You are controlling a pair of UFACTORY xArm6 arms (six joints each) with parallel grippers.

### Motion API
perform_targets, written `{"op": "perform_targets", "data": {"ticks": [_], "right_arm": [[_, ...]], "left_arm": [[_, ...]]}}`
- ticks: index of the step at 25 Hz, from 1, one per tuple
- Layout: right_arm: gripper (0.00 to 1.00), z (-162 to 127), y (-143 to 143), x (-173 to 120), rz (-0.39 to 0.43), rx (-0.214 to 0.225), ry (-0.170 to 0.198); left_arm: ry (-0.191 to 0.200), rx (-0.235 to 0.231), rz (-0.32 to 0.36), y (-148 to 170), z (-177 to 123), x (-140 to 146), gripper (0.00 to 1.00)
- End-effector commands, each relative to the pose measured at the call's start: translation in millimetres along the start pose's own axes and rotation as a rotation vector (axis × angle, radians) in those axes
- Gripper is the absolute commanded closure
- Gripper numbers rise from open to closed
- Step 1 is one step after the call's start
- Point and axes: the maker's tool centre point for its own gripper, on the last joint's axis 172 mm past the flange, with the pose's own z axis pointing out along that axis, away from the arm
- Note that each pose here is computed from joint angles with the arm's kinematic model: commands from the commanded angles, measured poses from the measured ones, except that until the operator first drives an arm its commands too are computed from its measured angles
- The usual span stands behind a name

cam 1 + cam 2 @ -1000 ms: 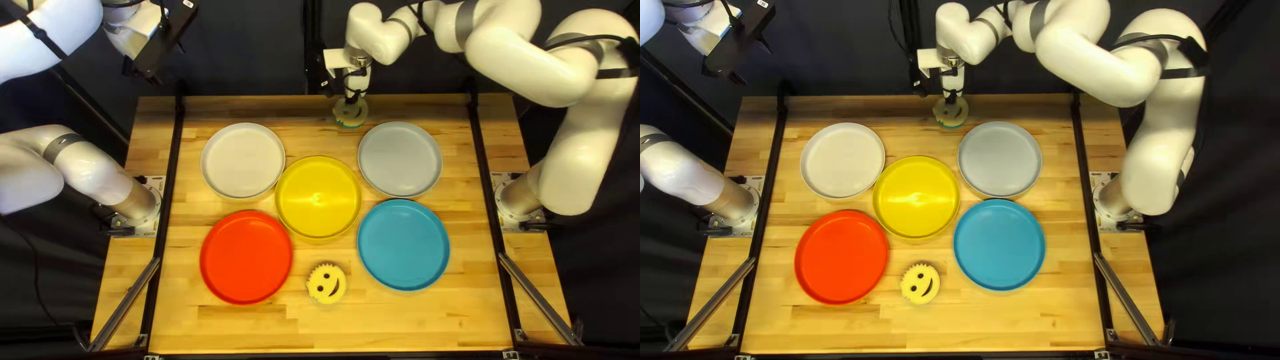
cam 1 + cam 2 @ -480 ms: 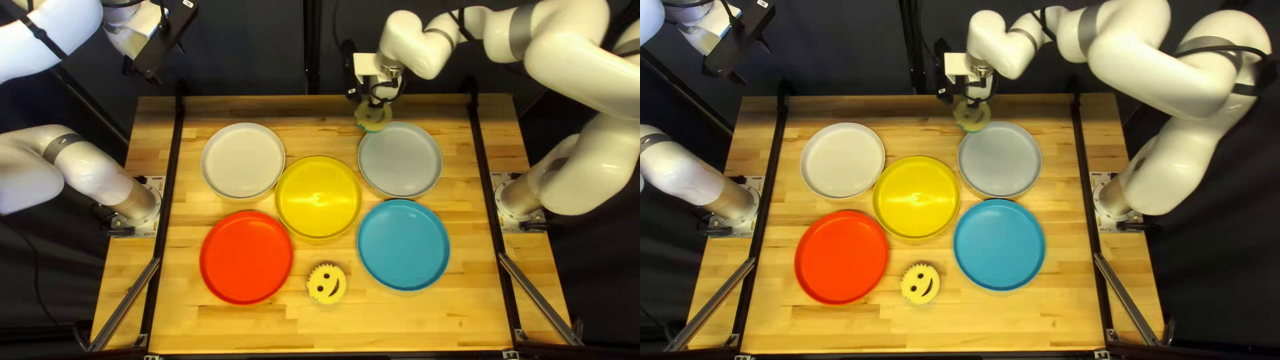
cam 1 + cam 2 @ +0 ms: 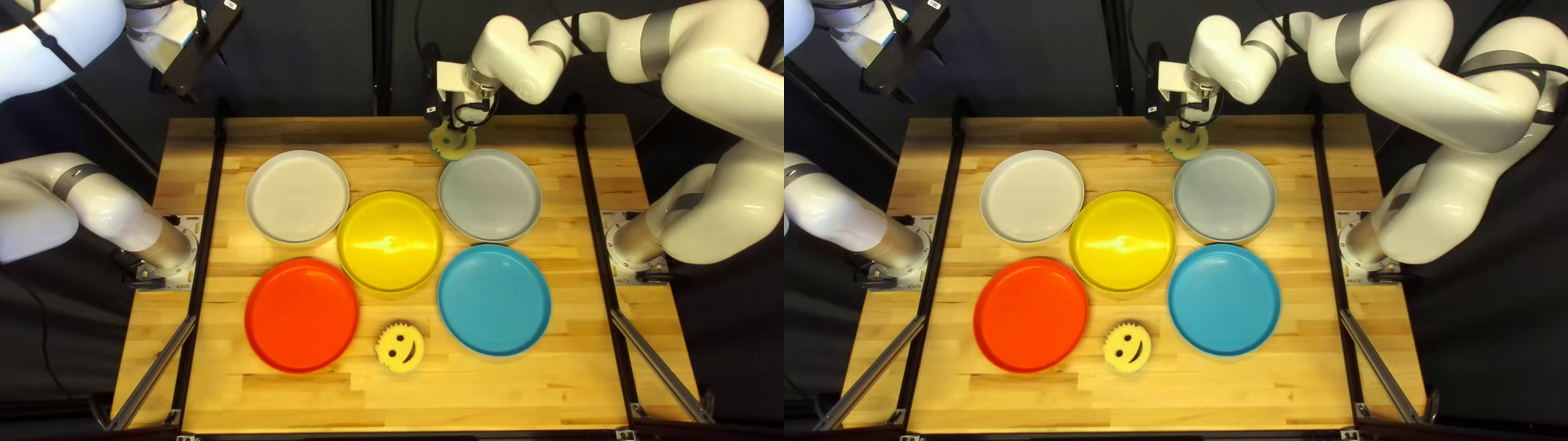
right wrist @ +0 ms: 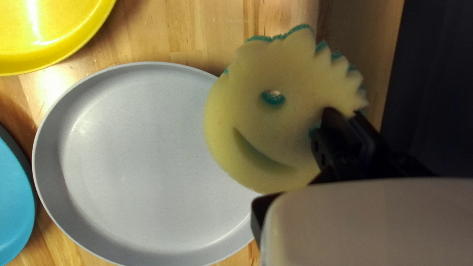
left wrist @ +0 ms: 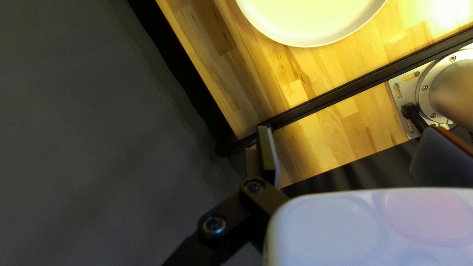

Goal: Pick up sponge and scrub the plate

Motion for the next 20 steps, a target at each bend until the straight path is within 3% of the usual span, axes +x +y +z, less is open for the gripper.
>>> {"op": "perform_targets", "data": {"ticks": [1, 9, 20], "right_arm": [[1.0, 0.0, 0.0, 0.0, 0.0, 0.0, 0.0], [1.0, -1.2, -31.0, -7.7, -0.005, -0.025, -0.009], [1.0, 19.8, -81.3, -31.7, -0.057, -0.063, -0.038]], "left_arm": [[0.0, 0.0, 0.0, 0.0, 0.0, 0.0, 0.0], [0.0, 0.0, 0.0, 0.0, 0.0, 0.0, 0.0], [0.0, 0.0, 0.0, 0.0, 0.0, 0.0, 0.0]]}}
